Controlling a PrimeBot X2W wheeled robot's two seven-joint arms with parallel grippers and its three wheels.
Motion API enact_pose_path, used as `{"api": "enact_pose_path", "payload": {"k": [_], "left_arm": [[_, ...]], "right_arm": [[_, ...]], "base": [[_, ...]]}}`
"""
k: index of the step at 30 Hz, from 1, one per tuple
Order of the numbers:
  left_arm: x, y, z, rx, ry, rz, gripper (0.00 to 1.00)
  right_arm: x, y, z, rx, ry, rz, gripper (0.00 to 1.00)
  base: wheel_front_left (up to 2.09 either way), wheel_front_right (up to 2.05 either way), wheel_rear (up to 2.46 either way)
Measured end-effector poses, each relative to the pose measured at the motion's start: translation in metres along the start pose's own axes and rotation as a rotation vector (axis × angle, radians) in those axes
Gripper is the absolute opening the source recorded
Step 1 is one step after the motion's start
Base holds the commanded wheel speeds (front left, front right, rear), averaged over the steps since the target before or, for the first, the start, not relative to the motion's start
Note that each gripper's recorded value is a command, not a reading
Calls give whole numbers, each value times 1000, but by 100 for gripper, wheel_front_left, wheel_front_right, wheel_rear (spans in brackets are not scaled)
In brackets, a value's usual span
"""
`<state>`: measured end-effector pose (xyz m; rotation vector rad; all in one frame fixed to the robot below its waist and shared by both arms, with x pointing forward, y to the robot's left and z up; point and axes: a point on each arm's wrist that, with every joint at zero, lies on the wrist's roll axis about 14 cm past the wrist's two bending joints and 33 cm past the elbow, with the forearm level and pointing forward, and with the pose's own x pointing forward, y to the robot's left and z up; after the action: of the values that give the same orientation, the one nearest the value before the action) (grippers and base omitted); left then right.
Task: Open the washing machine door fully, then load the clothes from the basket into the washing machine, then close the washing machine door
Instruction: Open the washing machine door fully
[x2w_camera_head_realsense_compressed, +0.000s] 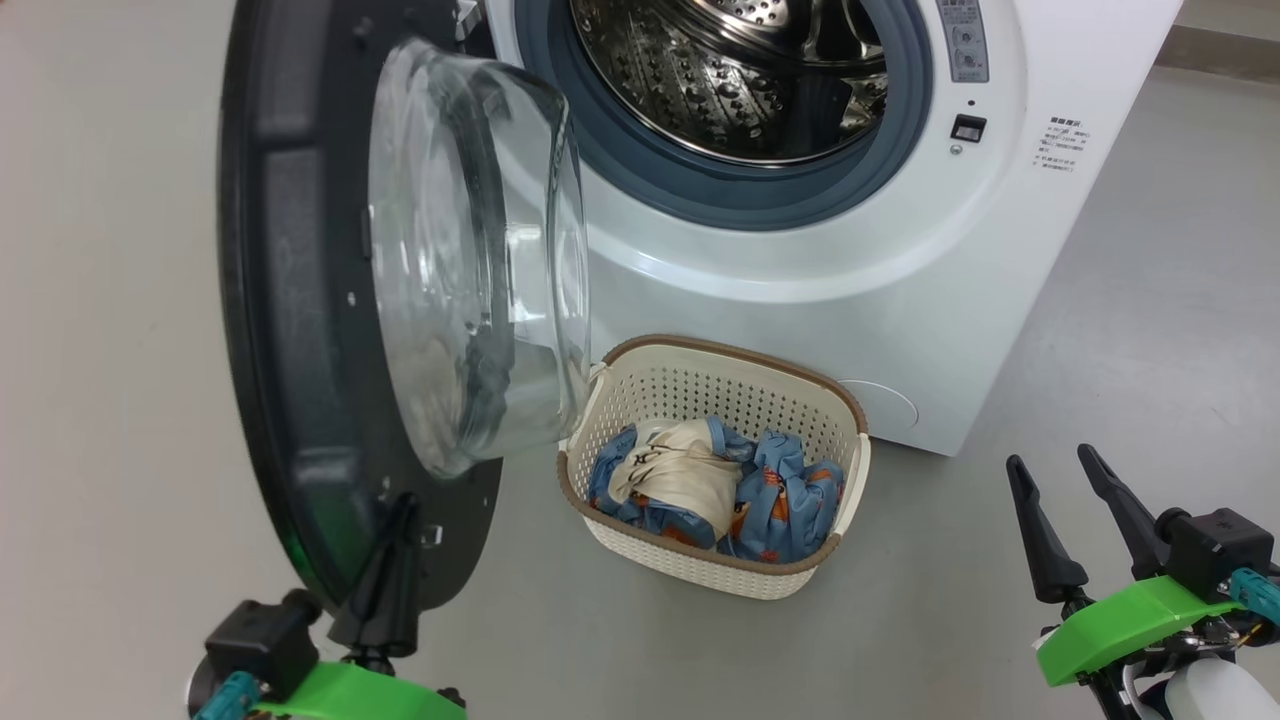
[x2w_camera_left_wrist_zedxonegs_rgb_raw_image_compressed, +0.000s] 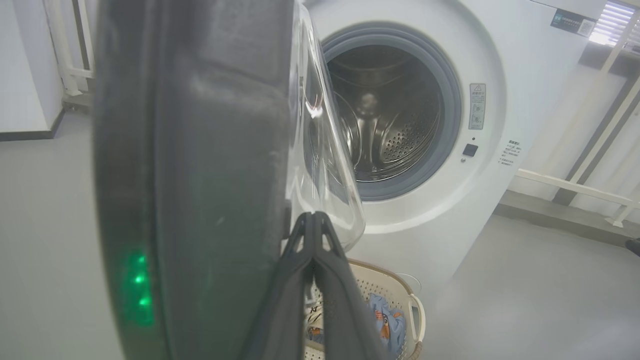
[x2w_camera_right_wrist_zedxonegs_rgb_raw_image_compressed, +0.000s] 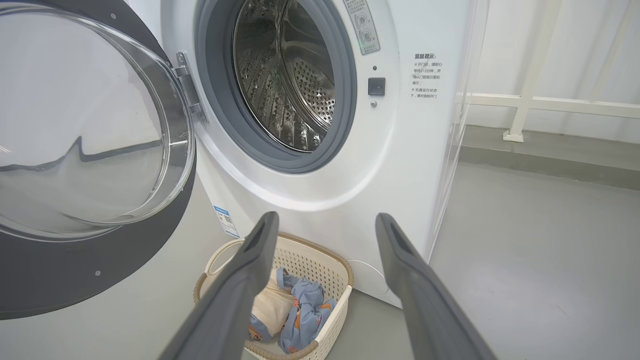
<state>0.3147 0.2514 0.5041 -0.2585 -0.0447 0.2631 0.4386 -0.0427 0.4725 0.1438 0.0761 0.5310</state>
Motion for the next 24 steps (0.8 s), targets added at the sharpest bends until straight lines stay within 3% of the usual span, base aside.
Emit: {"api": "enact_pose_path", "payload": {"k": [24], "left_arm": [[6, 92, 12, 78, -3, 248, 0]], "right_arm": [[3, -8, -17, 19, 36, -12, 100]], "base": [[0, 0, 0]]}}
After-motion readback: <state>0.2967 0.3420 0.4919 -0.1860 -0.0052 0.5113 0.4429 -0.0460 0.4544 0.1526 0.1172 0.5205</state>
